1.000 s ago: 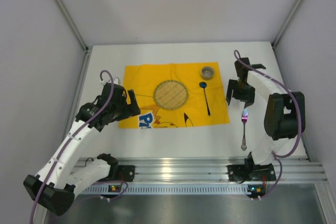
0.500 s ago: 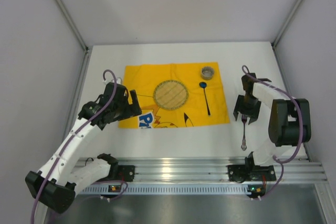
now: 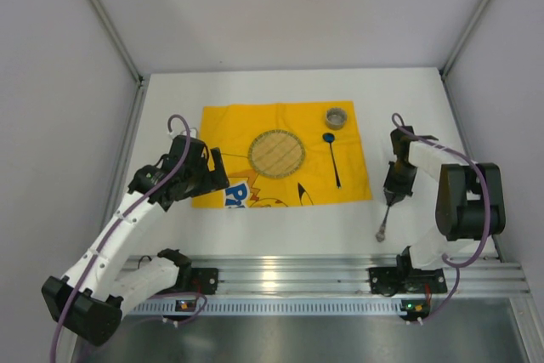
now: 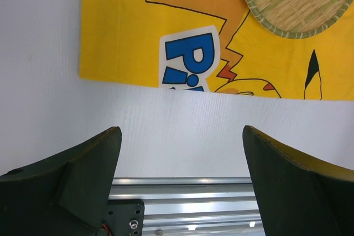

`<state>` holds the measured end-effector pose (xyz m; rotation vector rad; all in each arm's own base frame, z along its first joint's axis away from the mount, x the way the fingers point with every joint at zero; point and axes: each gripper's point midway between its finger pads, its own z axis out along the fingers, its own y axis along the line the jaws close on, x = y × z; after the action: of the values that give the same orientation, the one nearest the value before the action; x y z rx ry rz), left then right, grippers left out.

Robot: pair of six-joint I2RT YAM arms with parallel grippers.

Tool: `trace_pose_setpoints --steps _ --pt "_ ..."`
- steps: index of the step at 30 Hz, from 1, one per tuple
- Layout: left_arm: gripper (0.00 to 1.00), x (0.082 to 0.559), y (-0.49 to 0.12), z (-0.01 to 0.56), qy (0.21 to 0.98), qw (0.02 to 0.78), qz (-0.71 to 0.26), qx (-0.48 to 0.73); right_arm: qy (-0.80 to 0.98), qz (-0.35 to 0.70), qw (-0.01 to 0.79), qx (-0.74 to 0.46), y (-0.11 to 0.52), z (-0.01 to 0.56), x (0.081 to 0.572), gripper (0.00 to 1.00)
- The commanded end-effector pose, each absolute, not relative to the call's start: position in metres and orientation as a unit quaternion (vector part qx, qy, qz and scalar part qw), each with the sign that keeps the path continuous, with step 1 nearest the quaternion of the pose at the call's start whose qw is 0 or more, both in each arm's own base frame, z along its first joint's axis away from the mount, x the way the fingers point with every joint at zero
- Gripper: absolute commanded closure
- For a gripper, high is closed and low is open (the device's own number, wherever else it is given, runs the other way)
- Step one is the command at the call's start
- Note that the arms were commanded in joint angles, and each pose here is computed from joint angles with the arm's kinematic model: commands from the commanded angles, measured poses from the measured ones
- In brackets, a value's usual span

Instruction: Set the dinner table for one person

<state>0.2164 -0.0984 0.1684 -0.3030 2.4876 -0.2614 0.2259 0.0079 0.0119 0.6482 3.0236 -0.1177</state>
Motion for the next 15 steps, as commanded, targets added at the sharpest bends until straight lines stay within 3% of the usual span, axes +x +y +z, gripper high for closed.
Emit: trace_pose_setpoints --steps 1,4,10,15 --pt "0.04 0.223 -0.100 0.183 0.931 0.328 -0.108 -0.120 0.976 -0.040 0.024 0.214 0.006 -0.005 0.229 1.00" --pt "0.04 0.224 -0.101 0.183 0.930 0.328 -0.109 -0.121 0.977 -0.039 0.036 0.205 0.005 0.003 0.242 1.00" --pt "0.04 0.234 -0.110 0.192 0.925 0.339 -0.127 -0.112 0.973 -0.063 0.124 0.186 -0.003 0.085 0.301 1.00" --pt "0.05 0.267 -0.143 0.203 0.924 0.338 -0.168 -0.069 0.967 0.024 0.194 0.161 0.055 0.168 0.349 1.00"
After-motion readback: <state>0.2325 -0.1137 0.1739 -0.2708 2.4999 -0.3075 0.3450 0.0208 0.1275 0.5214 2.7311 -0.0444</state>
